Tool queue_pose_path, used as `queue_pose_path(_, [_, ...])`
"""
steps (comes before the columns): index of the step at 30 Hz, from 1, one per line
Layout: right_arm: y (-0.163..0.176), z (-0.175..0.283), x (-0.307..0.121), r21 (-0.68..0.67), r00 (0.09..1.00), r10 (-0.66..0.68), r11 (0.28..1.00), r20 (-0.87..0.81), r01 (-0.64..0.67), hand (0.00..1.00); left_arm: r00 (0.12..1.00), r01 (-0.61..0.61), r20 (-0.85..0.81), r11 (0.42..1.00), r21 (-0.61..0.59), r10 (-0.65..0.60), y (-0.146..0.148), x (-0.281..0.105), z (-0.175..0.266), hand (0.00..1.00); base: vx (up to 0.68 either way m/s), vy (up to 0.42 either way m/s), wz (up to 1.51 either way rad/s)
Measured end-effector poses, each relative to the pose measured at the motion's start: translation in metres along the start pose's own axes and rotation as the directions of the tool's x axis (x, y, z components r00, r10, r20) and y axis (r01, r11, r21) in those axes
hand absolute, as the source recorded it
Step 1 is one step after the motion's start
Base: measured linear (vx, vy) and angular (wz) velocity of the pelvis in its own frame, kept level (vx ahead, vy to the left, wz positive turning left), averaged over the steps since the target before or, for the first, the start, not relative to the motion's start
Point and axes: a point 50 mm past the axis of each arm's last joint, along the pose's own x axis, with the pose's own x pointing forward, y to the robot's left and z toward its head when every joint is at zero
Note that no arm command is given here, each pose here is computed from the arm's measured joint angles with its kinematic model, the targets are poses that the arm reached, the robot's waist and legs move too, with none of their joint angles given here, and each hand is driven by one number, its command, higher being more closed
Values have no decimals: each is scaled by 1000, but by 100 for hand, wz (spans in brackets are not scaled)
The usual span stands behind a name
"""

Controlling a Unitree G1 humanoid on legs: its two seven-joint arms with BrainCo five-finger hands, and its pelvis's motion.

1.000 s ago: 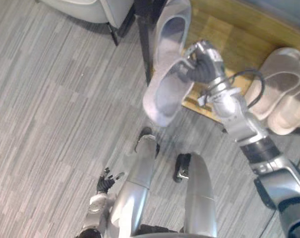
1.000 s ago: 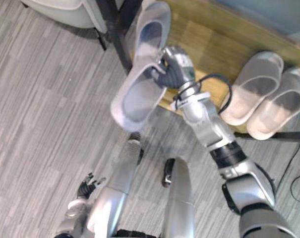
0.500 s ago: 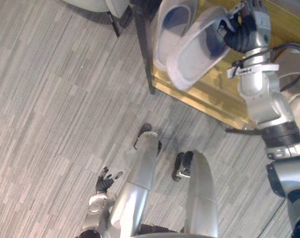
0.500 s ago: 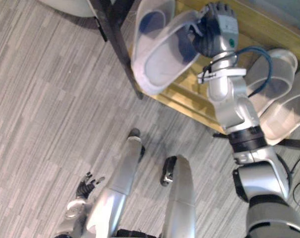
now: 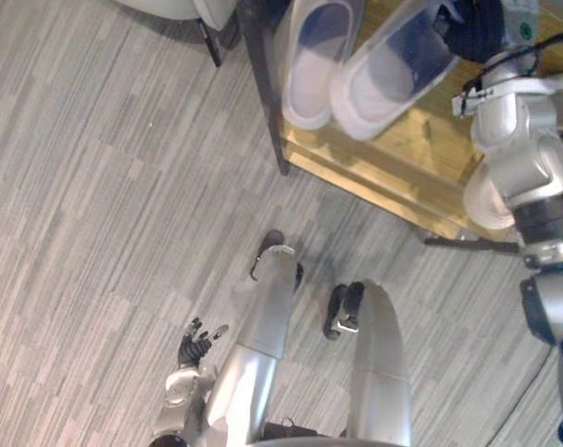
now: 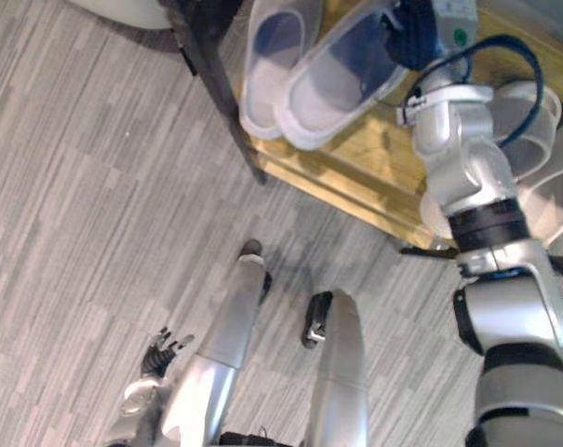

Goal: Organize the slippers on the shoe rack

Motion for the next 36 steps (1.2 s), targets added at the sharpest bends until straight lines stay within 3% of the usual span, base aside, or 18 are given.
queue_pose_path(7, [13,-11,-1,-73,996,81,994,-28,-83,100,1000,-4,-23,1000,-4,4,1,-2,-8,0,1,-3,1])
queue_pose_path(8, [14,-12,0,-85,995,91,992,-34,-93,0,1000,-7,-27,1000,-4,6,1,-2,-9,0,0,0,0])
queue_pose_path(22, [15,-8,4,-89,995,94,991,-22,-96,0,998,-52,-49,998,-47,49,7,-4,-16,0,-1,11,-4])
queue_pose_path(27, [17,19,3,-19,996,65,998,69,-64,0,998,-53,-49,997,-48,50,8,-4,-17,0,-2,18,-11])
queue_pose_path(36, [34,42,-6,200,988,126,969,92,-143,0,998,-57,-44,996,-72,54,8,-3,-15,0,9,10,-3])
